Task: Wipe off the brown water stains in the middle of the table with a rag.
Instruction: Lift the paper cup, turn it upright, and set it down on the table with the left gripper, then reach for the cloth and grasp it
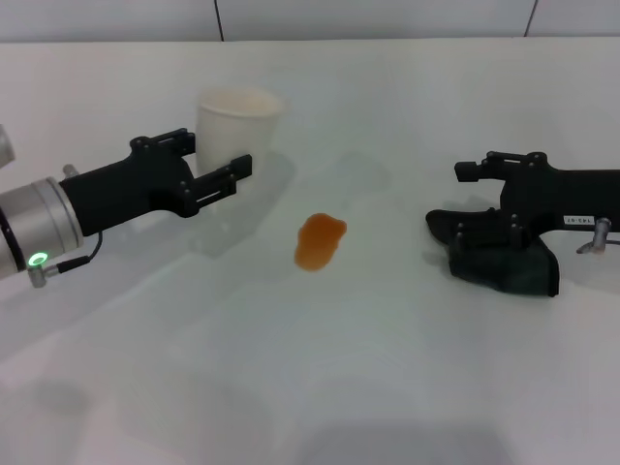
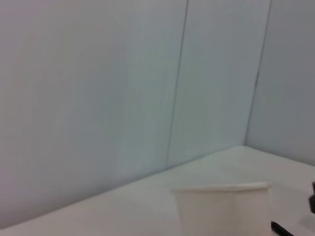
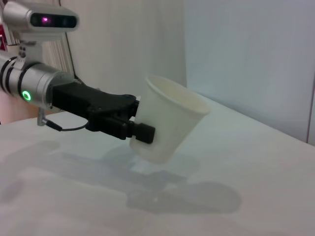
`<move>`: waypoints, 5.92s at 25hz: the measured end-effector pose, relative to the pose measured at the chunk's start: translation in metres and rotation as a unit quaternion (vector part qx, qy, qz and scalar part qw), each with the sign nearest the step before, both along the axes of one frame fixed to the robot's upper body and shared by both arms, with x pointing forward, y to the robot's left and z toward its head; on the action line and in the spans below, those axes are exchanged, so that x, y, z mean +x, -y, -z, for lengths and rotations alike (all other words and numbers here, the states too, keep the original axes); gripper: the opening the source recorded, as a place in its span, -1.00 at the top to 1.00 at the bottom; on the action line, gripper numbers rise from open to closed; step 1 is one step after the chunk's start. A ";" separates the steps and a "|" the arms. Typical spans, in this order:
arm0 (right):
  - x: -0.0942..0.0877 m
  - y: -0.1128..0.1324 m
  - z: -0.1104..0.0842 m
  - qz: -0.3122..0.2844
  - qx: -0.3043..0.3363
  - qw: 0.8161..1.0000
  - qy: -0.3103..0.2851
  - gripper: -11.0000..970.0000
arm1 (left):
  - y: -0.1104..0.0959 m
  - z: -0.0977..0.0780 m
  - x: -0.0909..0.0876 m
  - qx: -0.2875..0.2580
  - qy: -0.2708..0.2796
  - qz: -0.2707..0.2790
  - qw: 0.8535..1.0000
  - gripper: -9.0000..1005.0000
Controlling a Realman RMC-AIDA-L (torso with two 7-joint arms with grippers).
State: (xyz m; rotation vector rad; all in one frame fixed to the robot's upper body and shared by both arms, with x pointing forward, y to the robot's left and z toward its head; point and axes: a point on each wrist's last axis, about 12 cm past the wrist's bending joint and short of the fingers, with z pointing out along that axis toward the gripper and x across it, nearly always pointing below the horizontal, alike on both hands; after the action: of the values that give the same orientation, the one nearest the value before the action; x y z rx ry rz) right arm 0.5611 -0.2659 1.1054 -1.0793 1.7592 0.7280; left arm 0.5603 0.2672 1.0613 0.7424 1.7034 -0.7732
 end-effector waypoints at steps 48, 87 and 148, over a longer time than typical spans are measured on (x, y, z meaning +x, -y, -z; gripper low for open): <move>0.001 0.001 0.000 0.003 0.002 1.000 0.000 -0.76 | 0.017 0.048 -0.012 0.104 0.047 -0.066 0.991 -0.17; 0.000 0.001 0.000 0.003 -0.001 1.000 0.002 -0.76 | 0.017 0.055 -0.021 0.099 0.025 -0.066 0.993 -0.44; 0.004 0.002 -0.002 0.011 -0.004 1.000 0.009 -0.76 | -0.075 -0.091 -0.013 0.072 -0.243 0.043 0.966 -0.78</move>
State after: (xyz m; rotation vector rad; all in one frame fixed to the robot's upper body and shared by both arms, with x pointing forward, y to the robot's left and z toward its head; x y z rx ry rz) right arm 0.5654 -0.2683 1.1078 -1.0665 1.7575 0.6970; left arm 0.5468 0.3425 1.1524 0.7730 2.1979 -0.9544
